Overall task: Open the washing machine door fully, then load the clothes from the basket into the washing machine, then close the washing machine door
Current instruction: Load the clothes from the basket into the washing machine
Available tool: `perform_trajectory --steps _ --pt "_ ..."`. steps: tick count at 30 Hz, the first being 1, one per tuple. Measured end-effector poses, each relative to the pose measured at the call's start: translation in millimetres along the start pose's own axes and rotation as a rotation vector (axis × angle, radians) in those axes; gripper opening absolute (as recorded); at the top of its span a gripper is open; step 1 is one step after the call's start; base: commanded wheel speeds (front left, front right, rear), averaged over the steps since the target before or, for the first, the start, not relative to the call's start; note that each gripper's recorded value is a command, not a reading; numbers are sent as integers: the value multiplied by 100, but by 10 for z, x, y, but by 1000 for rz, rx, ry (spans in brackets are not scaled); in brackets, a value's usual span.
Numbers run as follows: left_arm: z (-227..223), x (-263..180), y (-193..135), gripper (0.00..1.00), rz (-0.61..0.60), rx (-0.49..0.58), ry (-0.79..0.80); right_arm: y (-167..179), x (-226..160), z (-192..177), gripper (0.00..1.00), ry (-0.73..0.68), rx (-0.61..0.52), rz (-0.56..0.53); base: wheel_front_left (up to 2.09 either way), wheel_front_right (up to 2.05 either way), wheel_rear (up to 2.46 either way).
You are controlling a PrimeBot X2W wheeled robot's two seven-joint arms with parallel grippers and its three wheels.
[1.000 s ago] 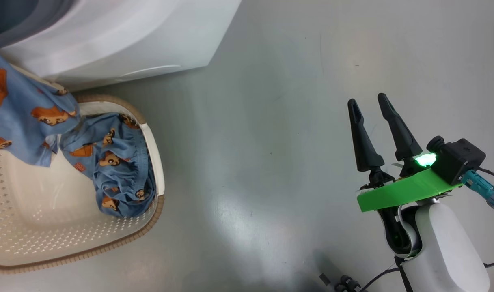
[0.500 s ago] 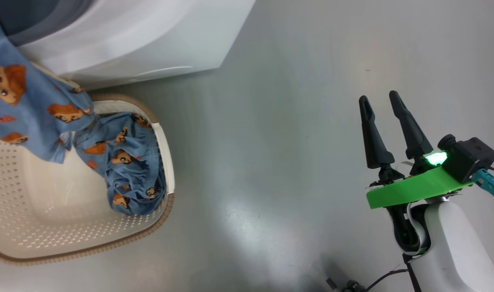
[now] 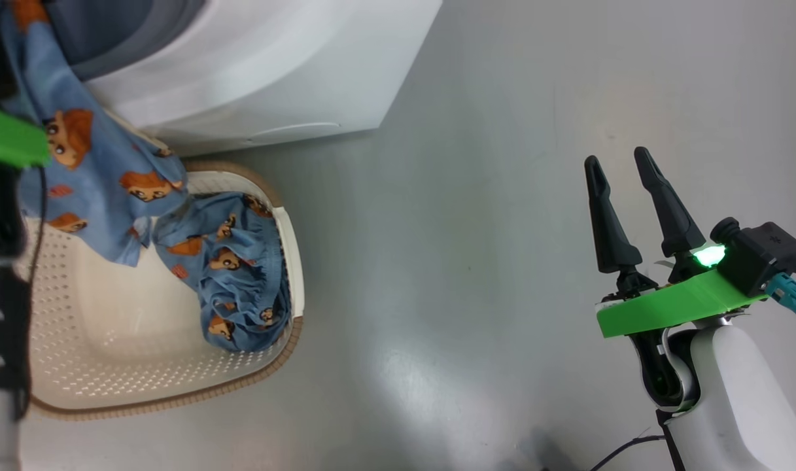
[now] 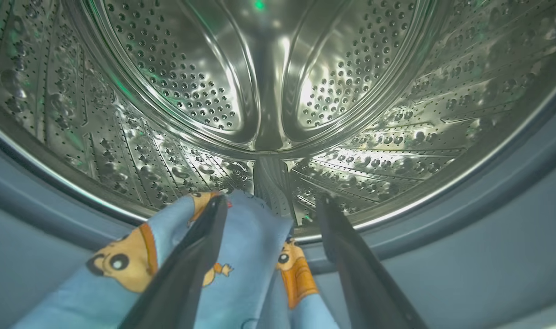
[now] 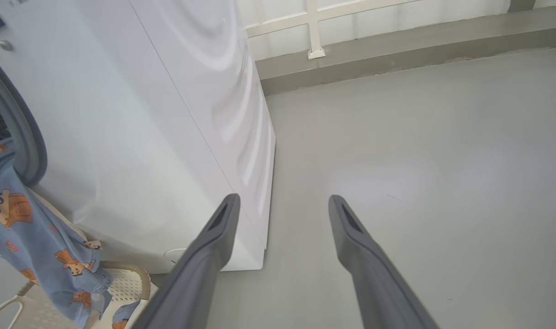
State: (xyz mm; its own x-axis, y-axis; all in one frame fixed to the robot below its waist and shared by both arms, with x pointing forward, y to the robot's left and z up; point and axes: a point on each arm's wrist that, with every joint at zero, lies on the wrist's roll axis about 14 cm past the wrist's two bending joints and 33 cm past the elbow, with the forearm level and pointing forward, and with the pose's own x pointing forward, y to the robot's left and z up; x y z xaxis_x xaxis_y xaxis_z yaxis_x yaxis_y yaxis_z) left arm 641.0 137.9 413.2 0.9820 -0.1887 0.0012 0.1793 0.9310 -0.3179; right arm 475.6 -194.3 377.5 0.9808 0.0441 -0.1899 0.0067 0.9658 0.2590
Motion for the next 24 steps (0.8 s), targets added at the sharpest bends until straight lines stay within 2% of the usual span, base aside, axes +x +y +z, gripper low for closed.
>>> perform_trajectory --steps 8,24 --pt "-71 -394 33 100 20 23 20 15 -62 54 100 -5 -7 8 0 0 0" --pt "-130 -1143 213 100 116 3 36 3 -90 99 100 -10 -23 18 0 0 0"
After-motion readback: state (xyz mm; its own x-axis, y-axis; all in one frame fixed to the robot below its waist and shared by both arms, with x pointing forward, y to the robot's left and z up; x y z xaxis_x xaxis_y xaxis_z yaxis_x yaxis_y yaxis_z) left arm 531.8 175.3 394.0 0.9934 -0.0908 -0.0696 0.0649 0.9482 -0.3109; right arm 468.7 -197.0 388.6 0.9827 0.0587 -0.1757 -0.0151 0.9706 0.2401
